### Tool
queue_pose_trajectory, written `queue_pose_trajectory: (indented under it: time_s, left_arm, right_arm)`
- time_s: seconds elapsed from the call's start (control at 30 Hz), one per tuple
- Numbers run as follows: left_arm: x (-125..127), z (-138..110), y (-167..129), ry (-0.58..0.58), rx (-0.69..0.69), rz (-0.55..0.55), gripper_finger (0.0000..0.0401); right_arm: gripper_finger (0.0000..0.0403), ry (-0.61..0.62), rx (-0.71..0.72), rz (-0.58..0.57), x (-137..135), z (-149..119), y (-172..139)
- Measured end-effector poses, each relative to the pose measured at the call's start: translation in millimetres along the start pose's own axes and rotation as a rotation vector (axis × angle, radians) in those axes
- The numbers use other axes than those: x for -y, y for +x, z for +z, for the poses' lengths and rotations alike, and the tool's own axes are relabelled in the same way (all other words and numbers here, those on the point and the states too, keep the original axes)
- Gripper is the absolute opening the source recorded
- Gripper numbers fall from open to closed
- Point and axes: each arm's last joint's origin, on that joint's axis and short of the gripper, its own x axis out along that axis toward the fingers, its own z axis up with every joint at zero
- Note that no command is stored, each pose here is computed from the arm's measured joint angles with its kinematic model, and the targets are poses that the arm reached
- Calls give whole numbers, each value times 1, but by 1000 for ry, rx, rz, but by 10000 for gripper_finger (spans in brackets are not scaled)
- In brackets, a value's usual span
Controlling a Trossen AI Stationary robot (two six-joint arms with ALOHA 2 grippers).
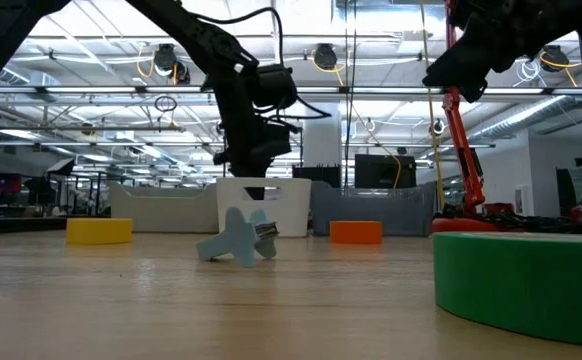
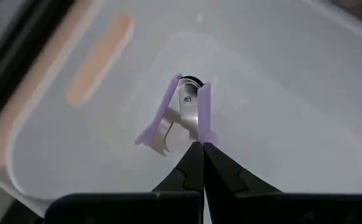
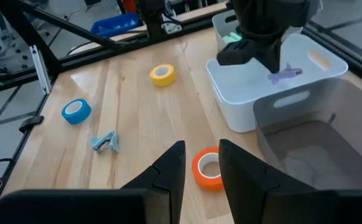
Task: Pick and place Stapler, Stapler remover, tape
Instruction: Put the purple staple remover into the white bin
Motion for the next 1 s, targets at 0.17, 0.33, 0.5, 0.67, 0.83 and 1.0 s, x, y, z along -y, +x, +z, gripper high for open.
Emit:
queue_pose_trajectory:
  time_s: [0.17,0.33,0.5,0.67,0.83,1.0]
  left_arm:
    - [-4,1,0,-8,1,-17,0]
    - [-4,1,0,-8,3,-20,0]
    - [-9,2,1,-18,2,-18,0]
    - [-11,2,1,7,0,-30,9]
    - [-10,1,3,37,-11,-33,30]
    - [-10,1,3,27,-8,-30,66]
  right_arm:
    - [90,-9,26,6,-1,1,-6]
    - [90,-8,23,5,-1,0,-9]
    - [90,-8,24,8,-1,0,-10]
    - [91,-8,24,9,-1,1,-10]
    - [89,-5,25,9,-1,1,-10]
    - [91,-5,25,9,-1,1,-10]
